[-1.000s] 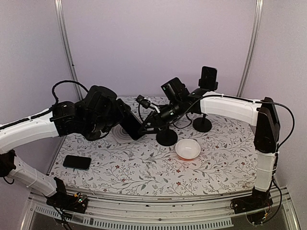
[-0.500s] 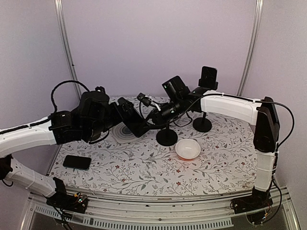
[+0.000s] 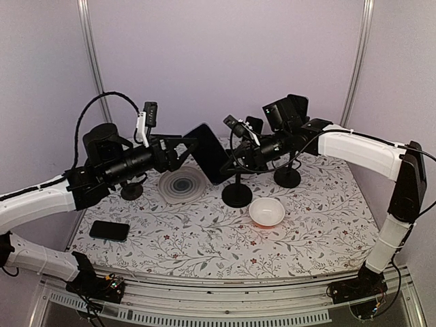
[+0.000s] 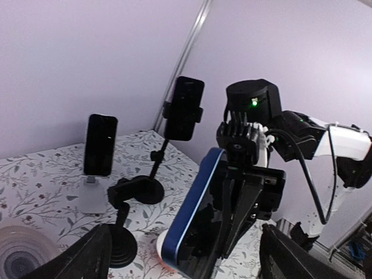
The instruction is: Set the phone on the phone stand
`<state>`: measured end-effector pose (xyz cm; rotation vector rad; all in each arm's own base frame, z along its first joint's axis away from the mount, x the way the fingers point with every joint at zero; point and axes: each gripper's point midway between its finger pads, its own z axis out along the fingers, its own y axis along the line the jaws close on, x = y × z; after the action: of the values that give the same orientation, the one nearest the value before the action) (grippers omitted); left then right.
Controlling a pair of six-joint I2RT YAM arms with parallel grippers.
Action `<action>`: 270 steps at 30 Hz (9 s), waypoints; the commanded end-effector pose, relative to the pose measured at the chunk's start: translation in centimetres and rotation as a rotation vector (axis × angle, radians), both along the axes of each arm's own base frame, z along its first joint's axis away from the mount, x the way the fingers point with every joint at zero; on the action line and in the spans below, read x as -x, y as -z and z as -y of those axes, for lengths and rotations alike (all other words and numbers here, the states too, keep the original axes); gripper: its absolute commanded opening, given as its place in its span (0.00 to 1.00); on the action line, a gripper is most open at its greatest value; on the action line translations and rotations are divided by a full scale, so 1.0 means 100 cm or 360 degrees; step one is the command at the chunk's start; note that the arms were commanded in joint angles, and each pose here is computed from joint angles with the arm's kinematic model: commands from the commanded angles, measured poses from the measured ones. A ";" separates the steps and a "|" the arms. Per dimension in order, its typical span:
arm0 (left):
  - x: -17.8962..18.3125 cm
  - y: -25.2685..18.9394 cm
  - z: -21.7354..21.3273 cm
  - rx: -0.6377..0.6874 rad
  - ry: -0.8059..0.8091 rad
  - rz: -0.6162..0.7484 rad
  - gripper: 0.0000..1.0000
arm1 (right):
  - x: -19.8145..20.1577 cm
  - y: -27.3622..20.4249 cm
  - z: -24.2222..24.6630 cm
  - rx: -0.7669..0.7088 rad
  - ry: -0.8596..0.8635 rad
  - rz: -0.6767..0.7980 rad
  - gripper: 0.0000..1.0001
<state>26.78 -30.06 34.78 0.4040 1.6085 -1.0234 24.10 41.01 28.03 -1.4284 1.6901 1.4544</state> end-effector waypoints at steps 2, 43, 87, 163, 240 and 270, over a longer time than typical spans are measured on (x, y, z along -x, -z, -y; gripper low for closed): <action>0.018 -0.028 0.032 0.0090 0.0417 0.0208 0.81 | 0.017 -0.037 0.008 -0.0190 -0.0131 0.0101 0.00; 0.002 -0.038 0.068 0.0071 0.0865 0.0273 0.00 | -0.017 -0.043 0.055 -0.0210 0.0039 0.0073 0.55; -0.006 0.009 0.033 -0.0467 0.1040 0.0064 0.00 | -0.142 0.064 0.061 0.0239 0.0511 0.0000 0.49; -0.005 0.070 0.048 -0.0252 0.1433 -0.0118 0.00 | -0.030 0.052 -0.011 0.0009 -0.0149 -0.0058 0.00; -0.054 0.110 -0.003 -0.0513 0.0770 -0.0308 0.00 | 0.006 0.058 -0.034 0.0009 -0.0312 -0.0209 0.50; -0.070 0.080 -0.015 -0.0595 0.0417 -0.0167 0.63 | -0.064 0.046 -0.018 0.0108 0.0090 0.0036 0.00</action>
<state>32.01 -30.13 24.29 0.9405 1.9282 -1.1044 27.92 45.33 20.31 -1.4761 1.8109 1.4588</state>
